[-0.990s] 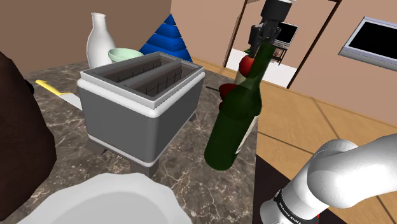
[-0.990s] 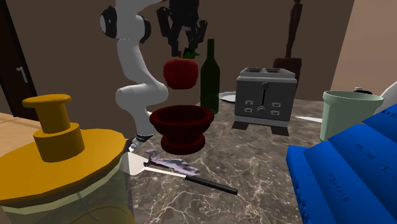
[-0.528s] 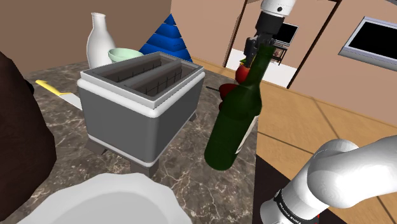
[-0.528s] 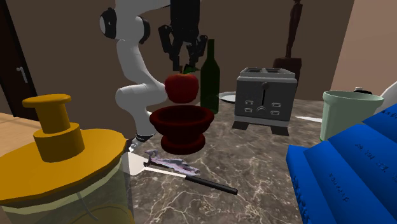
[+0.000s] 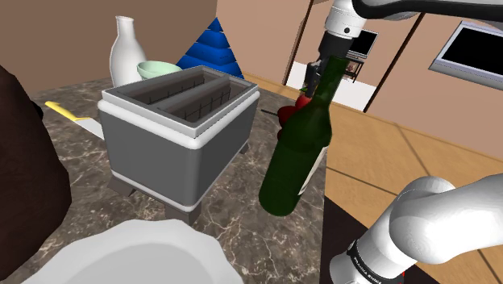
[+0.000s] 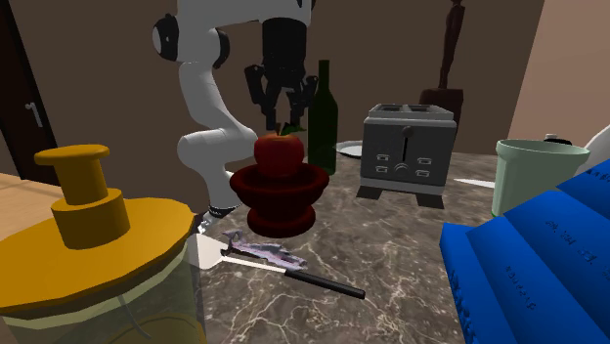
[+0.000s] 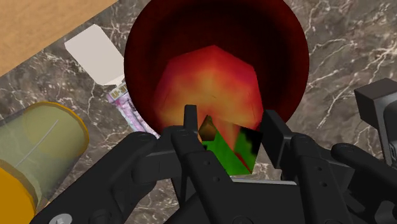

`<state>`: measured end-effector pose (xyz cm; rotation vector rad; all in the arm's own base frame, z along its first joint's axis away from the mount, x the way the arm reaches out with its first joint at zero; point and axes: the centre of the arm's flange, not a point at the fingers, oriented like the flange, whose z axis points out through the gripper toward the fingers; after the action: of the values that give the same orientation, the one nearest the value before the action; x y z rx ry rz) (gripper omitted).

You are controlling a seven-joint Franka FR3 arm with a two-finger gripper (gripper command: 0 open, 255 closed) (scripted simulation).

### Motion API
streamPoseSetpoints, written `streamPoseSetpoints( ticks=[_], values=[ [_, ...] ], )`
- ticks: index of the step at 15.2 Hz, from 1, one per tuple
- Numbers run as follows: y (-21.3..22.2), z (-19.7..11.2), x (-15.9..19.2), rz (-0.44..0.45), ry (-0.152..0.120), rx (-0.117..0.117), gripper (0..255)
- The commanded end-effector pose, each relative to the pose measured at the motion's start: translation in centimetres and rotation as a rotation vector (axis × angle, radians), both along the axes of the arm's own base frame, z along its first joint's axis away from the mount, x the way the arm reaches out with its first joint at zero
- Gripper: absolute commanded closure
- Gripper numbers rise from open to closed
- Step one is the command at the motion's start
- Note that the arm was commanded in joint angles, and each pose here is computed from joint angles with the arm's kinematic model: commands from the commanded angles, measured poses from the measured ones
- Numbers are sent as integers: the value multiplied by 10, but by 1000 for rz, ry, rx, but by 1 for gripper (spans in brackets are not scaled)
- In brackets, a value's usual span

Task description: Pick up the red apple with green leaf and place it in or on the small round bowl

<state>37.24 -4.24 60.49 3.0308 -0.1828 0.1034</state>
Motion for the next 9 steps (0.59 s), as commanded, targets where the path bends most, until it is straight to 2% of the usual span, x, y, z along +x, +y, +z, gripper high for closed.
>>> streamPoseSetpoints(
  ticks=[1,6,7,9],
  values=[
    [0,-1,0,0,-1,0,255],
    [0,-1,0,0,-1,0,255],
    [0,-1,0,0,-1,0,0],
    [0,-1,0,0,-1,0,0]
  ],
)
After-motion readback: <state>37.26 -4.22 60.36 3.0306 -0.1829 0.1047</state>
